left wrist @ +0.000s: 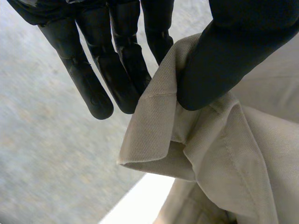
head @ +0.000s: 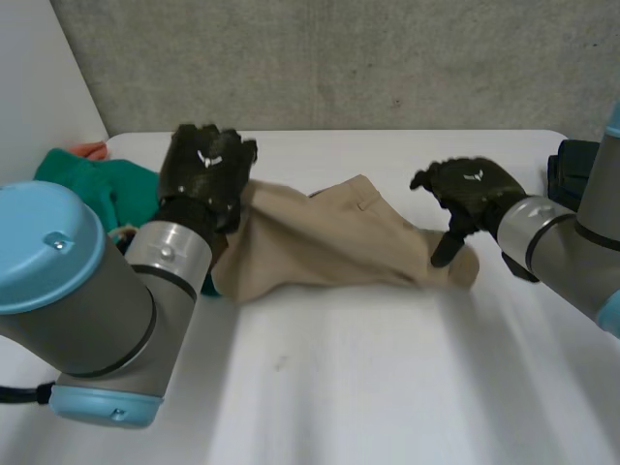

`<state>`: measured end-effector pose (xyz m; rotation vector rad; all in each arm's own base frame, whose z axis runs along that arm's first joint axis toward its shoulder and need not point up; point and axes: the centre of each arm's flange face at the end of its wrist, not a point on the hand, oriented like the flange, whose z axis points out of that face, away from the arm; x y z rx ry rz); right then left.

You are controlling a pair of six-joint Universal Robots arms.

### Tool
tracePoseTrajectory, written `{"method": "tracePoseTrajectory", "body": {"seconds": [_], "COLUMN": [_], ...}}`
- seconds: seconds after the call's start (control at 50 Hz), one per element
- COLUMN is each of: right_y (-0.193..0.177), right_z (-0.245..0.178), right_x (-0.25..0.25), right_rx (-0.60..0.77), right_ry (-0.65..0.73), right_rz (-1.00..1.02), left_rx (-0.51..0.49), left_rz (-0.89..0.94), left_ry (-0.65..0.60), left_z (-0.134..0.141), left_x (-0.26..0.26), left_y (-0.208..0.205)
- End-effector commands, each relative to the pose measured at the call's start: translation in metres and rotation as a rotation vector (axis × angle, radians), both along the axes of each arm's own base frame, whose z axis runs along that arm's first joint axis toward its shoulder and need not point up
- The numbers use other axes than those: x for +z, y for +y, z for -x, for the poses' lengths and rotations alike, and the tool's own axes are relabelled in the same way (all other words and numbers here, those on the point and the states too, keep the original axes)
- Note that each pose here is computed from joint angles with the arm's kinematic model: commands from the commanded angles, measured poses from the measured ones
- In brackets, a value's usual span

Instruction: Fold the laundry.

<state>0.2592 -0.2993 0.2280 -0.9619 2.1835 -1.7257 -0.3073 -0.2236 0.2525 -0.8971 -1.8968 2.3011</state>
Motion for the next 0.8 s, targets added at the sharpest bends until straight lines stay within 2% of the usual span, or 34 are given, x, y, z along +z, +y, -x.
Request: {"method": "tracePoseTrajectory", "body": {"seconds": [0.02, 0.26, 0.4, 0.56, 0.66, 0.68, 0.8], "right_y": [0.005, 0.018, 0.004, -0.008, -0.004, 0.004, 0.024], "right_z": [0.022, 0.022, 0.005, 0.001, 0.008, 0.010, 0.015], "right_x": [-0.033, -0.068, -0.091, -0.081, -0.021, 0.007, 0.084], "right_rx": [-0.085, -0.080, -0.069, -0.075, -0.068, -0.055, 0.003], "right_ry": [-0.026, -0.037, -0.079, -0.102, -0.133, -0.144, -0.134], "right_rz": [-0.183, -0.196, -0.128, -0.052, 0.076, 0.131, 0.303], "left_rx": [-0.006, -0.004, -0.001, -0.001, -0.002, -0.004, -0.012], "left_rz": [-0.099, -0.081, -0.093, -0.086, -0.026, -0.008, 0.158], "left_ry": [-0.001, 0.013, 0.011, 0.016, 0.060, 0.071, 0.191], "left_z": [0.000, 0.002, 0.000, -0.004, -0.011, -0.011, -0.018], "left_x": [-0.022, -0.013, -0.012, 0.002, 0.032, 0.039, 0.108], "left_y": [0.001, -0.003, -0.002, 0.004, 0.011, 0.013, 0.022]}}
